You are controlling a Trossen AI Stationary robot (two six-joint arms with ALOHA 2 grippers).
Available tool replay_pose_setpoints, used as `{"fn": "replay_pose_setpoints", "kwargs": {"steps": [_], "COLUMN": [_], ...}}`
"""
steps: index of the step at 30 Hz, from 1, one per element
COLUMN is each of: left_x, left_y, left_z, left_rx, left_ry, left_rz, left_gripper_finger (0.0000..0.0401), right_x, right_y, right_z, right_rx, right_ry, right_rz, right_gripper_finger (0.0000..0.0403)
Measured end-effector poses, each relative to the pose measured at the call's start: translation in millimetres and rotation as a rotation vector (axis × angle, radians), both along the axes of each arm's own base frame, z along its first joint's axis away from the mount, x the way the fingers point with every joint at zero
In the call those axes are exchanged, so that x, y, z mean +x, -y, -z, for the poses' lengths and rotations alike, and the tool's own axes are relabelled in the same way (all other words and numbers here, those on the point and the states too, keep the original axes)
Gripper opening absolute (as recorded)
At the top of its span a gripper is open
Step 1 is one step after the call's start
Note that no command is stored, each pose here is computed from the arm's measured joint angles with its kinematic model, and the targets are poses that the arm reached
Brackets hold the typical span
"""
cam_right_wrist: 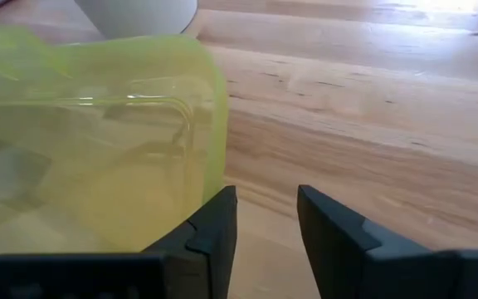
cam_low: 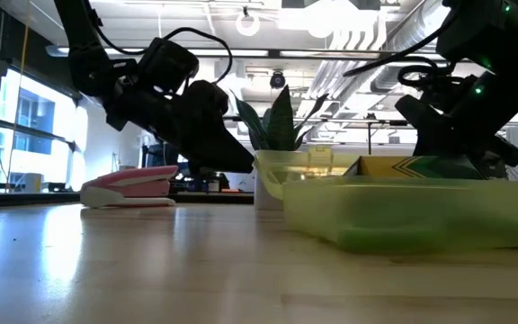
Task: Pack school essentials
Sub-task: Close the supply box
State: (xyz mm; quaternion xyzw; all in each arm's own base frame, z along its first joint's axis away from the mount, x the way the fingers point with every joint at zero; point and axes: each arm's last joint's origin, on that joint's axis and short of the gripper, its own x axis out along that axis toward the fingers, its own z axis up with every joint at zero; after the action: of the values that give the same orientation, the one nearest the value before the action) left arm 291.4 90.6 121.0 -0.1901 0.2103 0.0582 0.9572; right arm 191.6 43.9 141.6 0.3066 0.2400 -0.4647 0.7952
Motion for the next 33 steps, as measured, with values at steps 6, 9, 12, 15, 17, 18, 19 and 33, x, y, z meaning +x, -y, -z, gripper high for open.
{"fn": "replay_pose_setpoints", "kwargs": {"steps": [6,9,12,15,17,18,19,33], "left_x": [1,1,1,3,4,5,6,18], "left_y": [0,0,0,1,2,3,3,12], "left_z": [-1,-1,-2,-5,-9,-11,-13,-30], "left_rx": [0.023,0.039,0.055,0.061,0.058,0.057,0.059,0.175], "left_ry": [0.004,0.004,0.015,0.058,0.099,0.122,0.143,0.283], "left_rz": [0.01,0.019,0.039,0.094,0.135,0.157,0.173,0.409], "left_gripper_finger": [0.0131,0.0131,0.0131,0.0131,0.0131,0.0131,0.0131,0.0131], "right_x": [-1,0,0,0,0,0,0,5], "right_y": [-1,-1,-2,-2,-2,-2,-2,-3], "right_z": [-1,-3,-4,-3,-4,-4,-4,-7], "right_rx": [-0.106,-0.175,-0.2,-0.208,-0.211,-0.211,-0.211,-0.235], "right_ry": [-0.019,-0.017,-0.024,-0.035,-0.04,-0.04,-0.039,0.0], "right_rz": [-0.033,-0.046,-0.058,-0.068,-0.074,-0.073,-0.073,-0.084], "right_gripper_finger": [0.0124,0.0124,0.0124,0.0124,0.0124,0.0124,0.0124,0.0124]}}
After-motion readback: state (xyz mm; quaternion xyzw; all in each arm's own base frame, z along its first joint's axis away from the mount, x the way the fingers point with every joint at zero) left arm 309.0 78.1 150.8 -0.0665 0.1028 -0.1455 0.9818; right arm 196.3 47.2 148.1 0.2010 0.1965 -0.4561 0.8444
